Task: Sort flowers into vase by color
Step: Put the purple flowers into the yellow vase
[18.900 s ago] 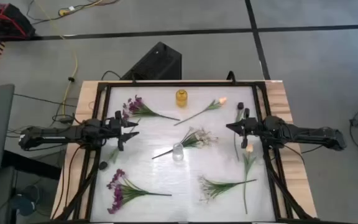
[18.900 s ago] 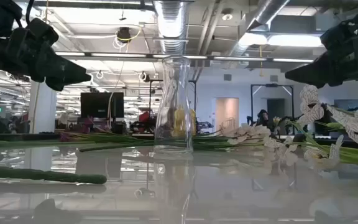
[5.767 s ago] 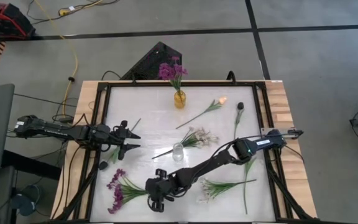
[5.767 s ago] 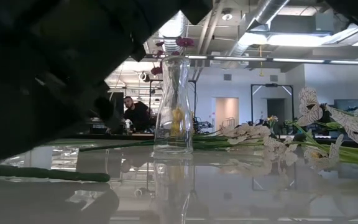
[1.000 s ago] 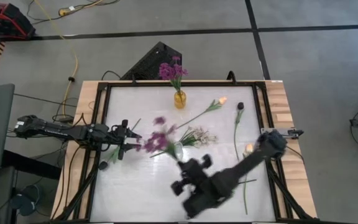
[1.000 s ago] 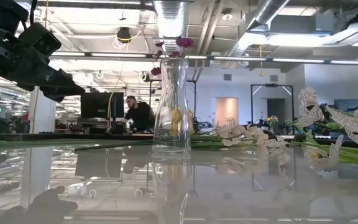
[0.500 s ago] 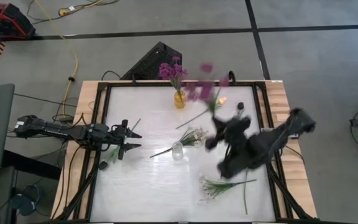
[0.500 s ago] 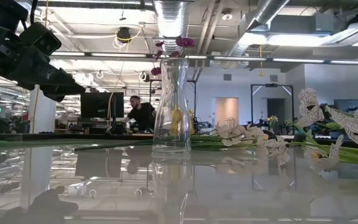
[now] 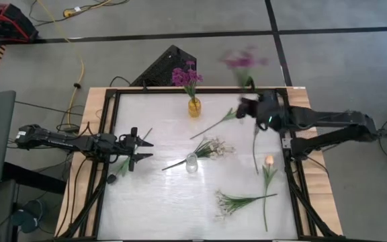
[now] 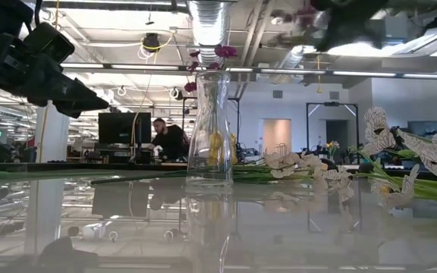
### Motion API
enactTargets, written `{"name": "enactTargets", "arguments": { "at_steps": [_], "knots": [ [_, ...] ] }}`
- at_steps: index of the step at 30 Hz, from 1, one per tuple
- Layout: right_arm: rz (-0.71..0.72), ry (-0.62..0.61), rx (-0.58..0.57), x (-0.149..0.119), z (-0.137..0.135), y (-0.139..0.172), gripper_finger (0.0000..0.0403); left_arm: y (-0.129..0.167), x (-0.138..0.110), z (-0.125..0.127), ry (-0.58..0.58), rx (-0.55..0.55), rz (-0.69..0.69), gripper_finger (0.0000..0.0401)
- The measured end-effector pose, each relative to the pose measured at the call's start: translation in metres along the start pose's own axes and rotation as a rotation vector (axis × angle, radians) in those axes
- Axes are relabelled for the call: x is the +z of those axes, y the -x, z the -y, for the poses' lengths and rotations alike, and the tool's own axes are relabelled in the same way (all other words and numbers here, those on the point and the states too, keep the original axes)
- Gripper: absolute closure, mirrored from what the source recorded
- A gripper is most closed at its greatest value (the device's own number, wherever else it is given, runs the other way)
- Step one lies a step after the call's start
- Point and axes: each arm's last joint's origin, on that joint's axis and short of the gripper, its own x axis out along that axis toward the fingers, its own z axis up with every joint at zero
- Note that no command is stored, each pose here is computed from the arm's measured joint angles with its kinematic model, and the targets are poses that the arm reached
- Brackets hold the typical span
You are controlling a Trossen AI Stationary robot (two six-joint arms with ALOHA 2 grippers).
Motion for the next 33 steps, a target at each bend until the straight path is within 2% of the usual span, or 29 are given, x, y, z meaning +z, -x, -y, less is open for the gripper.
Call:
{"name": "enactTargets", "arguments": {
  "at_steps": [1, 3, 7, 11, 17, 19, 22, 24, 29, 33],
  "knots": [
    [0.014, 0.011, 0.131, 0.003, 0.001, -0.010, 0.0367, 0.000, 0.000, 0.000, -0.012, 0.008, 0.004, 0.0216],
    [0.079, 0.030, 0.311, 0.009, 0.008, -0.027, 0.0367, 0.000, 0.001, -0.001, -0.038, 0.039, 0.011, 0.0216],
    [0.260, 0.002, 0.379, 0.017, 0.038, -0.060, 0.0367, 0.000, 0.001, -0.003, -0.040, 0.098, 0.017, 0.0216],
    [0.409, -0.064, 0.520, 0.009, 0.065, -0.098, 0.0367, 0.000, -0.001, -0.004, 0.006, 0.119, 0.011, 0.0216],
    [0.505, -0.189, 0.595, -0.016, 0.081, -0.156, 0.0367, 0.000, -0.001, -0.005, 0.001, 0.175, 0.020, 0.0216],
    [0.501, -0.202, 0.654, -0.026, 0.078, -0.173, 0.0367, 0.000, 0.000, -0.006, 0.000, 0.183, 0.033, 0.0216],
    [0.435, -0.195, 0.649, -0.040, 0.067, -0.200, 0.0367, 0.001, 0.003, -0.006, -0.016, 0.217, 0.061, 0.0216],
    [0.445, -0.172, 0.671, -0.046, 0.058, -0.214, 0.0367, 0.001, 0.006, -0.007, -0.045, 0.238, 0.086, 0.0216],
    [0.445, -0.121, 0.697, -0.058, 0.040, -0.231, 0.0367, 0.002, 0.011, -0.007, -0.108, 0.275, 0.129, 0.0216],
    [0.439, -0.093, 0.691, -0.064, 0.037, -0.233, 0.0367, 0.002, 0.012, -0.009, -0.112, 0.295, 0.137, 0.0216]
  ]
}}
